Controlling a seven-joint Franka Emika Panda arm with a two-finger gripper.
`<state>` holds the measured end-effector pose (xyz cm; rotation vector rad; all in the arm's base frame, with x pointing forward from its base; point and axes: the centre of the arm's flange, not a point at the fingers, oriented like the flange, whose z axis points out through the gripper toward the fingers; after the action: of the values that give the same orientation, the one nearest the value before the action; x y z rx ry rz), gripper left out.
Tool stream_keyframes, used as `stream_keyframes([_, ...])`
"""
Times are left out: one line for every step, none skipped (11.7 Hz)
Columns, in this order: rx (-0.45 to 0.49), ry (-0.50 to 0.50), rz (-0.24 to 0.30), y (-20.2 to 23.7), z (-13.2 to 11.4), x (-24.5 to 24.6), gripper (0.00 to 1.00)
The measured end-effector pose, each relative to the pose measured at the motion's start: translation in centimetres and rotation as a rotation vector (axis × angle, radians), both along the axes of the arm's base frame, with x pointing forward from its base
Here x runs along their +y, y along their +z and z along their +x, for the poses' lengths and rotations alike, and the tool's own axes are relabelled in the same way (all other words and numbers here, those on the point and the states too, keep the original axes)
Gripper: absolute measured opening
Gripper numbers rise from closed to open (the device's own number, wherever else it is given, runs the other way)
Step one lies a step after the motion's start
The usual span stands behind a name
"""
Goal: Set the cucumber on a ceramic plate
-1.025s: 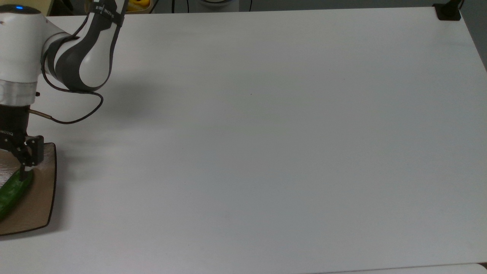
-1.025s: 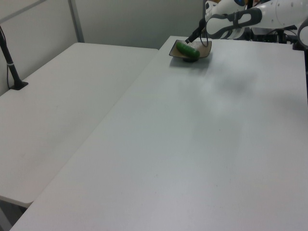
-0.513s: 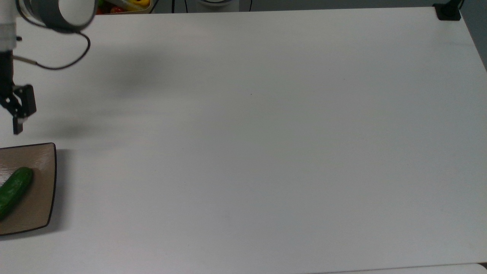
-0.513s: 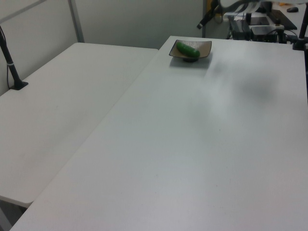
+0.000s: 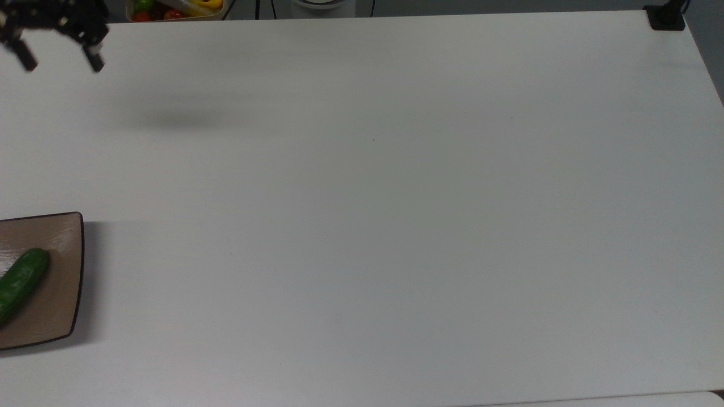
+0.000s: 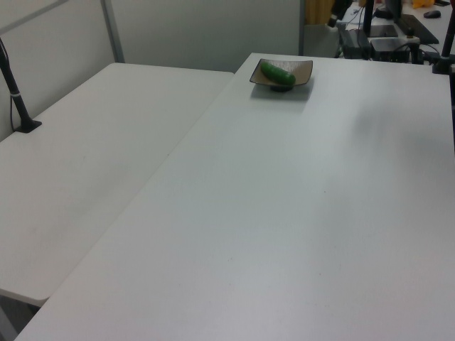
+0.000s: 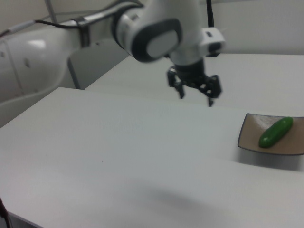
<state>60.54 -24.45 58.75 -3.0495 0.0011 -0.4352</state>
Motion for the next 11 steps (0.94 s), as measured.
stream_keyframes([0.082,-0.002,-0.023,1.2,-1.0,2.4,1.00])
stream_keyframes([0.158,-0.015,-0.038,2.3,-1.9,5.3,1.00])
stream_keyframes([0.210,-0.046,-0.033,3.4,-2.9,7.7,1.00])
stream_keyframes([0.253,-0.071,-0.018,4.5,-4.0,9.9,1.00])
stream_keyframes([0.296,-0.067,-0.003,5.4,-5.1,11.9,1.00])
stream_keyframes([0.334,-0.041,0.005,6.0,-6.0,14.3,1.00])
stream_keyframes([0.354,-0.018,0.007,6.4,-6.5,16.9,1.00])
stream_keyframes([0.360,-0.001,0.004,6.6,-6.7,19.6,1.00])
stream_keyframes([0.365,0.023,-0.001,6.5,-6.7,22.1,1.00])
stream_keyframes([0.375,0.050,-0.021,6.1,-6.7,24.3,1.00])
stream_keyframes([0.388,0.070,-0.044,5.4,-6.7,25.7,1.00])
